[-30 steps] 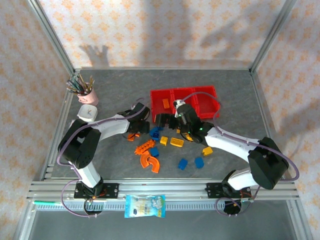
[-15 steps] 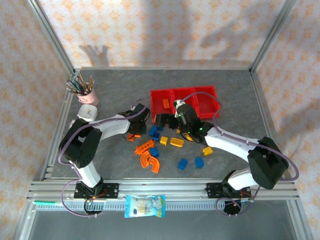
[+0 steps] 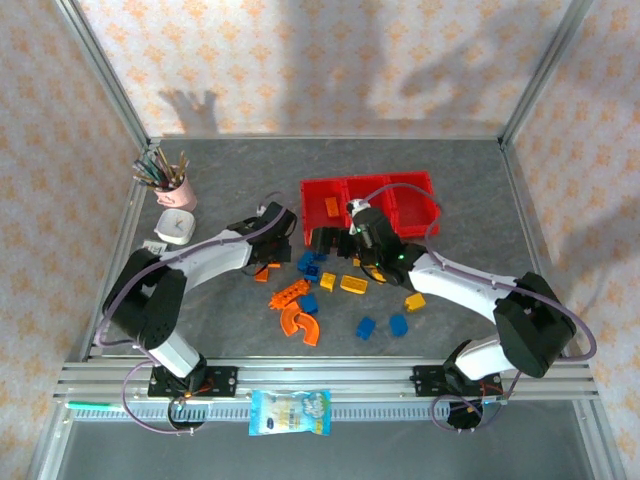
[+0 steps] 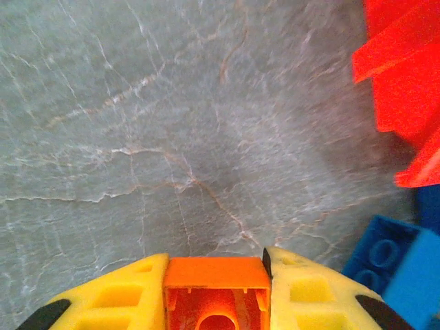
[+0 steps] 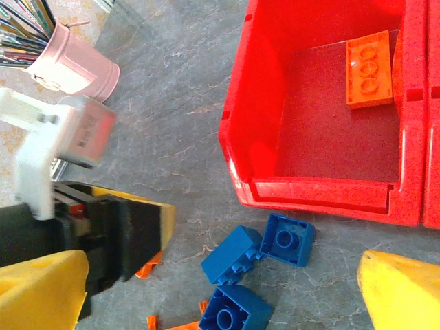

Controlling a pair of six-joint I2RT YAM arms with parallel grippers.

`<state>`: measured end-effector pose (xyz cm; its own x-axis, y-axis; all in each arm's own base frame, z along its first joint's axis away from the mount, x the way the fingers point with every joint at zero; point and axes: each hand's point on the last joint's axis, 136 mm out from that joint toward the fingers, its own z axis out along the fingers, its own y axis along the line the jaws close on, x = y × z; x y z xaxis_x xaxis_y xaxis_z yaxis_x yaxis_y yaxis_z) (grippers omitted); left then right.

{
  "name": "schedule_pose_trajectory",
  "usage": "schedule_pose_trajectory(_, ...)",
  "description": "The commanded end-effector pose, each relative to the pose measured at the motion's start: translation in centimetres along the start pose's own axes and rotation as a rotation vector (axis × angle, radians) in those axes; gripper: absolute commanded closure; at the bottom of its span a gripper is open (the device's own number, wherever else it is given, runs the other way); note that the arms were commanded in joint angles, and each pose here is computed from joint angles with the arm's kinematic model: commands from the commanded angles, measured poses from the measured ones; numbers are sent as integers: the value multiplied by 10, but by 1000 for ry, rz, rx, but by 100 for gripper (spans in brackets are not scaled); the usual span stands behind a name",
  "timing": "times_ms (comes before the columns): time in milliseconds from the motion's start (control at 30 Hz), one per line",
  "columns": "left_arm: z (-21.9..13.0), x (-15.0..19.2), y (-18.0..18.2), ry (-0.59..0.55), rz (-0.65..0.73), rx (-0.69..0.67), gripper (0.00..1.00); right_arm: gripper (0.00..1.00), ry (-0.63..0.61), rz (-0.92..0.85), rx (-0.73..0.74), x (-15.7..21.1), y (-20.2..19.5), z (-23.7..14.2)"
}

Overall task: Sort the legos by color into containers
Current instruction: Place the lego in the container.

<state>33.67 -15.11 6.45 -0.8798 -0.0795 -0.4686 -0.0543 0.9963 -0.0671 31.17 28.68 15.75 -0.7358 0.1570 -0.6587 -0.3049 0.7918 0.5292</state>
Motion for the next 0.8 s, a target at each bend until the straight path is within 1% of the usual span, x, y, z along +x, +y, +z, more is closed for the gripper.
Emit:
schedule_pose_trajectory(0, -31, -32, -4, -91, -59, 13, 81, 0, -76, -17, 8, -30, 4, -14)
schedule_pose_trajectory(233, -82, -83, -33, -238, -133, 154, 85, 0, -99, 2, 28, -46, -9, -23)
schedule_pose_trajectory(367, -95, -110, -54, -285, -150, 200, 85, 0, -115, 6, 47, -55, -20, -26)
schedule_pose_trajectory(567, -85, -140, -89, -307, -148, 221, 87, 0, -152, 15, 67, -70, -30, -28)
schedule_pose_trajectory(767, -53, -159, -116, -285, -134, 202, 87, 0, -179, 46, 123, -82, -54, -29)
